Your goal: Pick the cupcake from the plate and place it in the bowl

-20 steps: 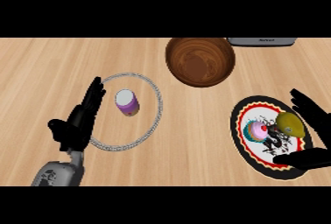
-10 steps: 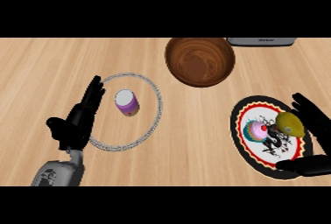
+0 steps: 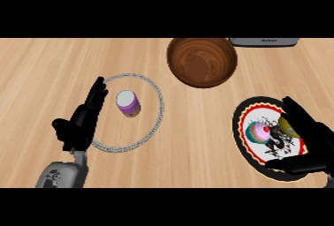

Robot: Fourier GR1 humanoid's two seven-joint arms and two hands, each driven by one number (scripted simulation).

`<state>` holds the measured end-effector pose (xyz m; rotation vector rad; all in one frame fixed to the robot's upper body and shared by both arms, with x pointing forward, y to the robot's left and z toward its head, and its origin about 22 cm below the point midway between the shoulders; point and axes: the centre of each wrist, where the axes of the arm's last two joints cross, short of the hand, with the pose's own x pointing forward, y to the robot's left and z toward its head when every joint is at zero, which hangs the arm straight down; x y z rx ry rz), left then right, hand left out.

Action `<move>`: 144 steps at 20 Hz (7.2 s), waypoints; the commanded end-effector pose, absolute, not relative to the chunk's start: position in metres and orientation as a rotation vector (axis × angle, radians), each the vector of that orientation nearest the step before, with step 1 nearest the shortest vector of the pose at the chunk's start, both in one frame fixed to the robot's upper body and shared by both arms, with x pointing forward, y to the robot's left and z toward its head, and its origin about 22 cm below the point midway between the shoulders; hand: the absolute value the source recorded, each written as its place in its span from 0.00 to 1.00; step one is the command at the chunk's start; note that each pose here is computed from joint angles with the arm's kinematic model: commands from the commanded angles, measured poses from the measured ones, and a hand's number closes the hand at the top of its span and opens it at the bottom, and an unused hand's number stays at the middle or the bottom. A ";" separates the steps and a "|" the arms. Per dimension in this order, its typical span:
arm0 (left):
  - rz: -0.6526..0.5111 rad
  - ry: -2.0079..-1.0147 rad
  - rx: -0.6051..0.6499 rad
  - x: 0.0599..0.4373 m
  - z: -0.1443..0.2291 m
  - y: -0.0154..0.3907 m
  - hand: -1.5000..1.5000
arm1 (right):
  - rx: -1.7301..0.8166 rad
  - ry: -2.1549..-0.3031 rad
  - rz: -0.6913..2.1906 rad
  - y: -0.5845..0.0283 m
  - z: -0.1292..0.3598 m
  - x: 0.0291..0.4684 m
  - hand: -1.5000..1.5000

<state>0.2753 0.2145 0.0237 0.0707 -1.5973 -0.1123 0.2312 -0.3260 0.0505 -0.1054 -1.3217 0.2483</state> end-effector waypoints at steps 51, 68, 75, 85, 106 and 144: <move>-0.107 -1.601 0.062 0.269 0.023 0.214 0.50 | 0.123 -2.016 0.853 -0.058 0.079 0.238 1.00; -0.116 -1.587 0.070 0.273 0.031 0.218 0.50 | -0.246 -2.025 0.765 -0.036 0.271 0.252 1.00; -0.126 -1.585 0.050 0.276 0.028 0.215 0.50 | -0.306 -1.927 0.712 -0.040 0.246 0.332 1.00; -0.128 -1.618 0.052 0.268 0.030 0.205 0.50 | -0.779 -1.838 0.893 -0.077 0.228 0.400 1.00; -0.144 -1.618 0.031 0.275 0.029 0.204 0.50 | -0.591 -1.554 0.875 -0.173 0.101 0.461 0.00; -0.137 -1.597 0.053 0.281 0.027 0.212 0.50 | 0.026 -1.788 0.417 -0.313 0.099 0.446 0.00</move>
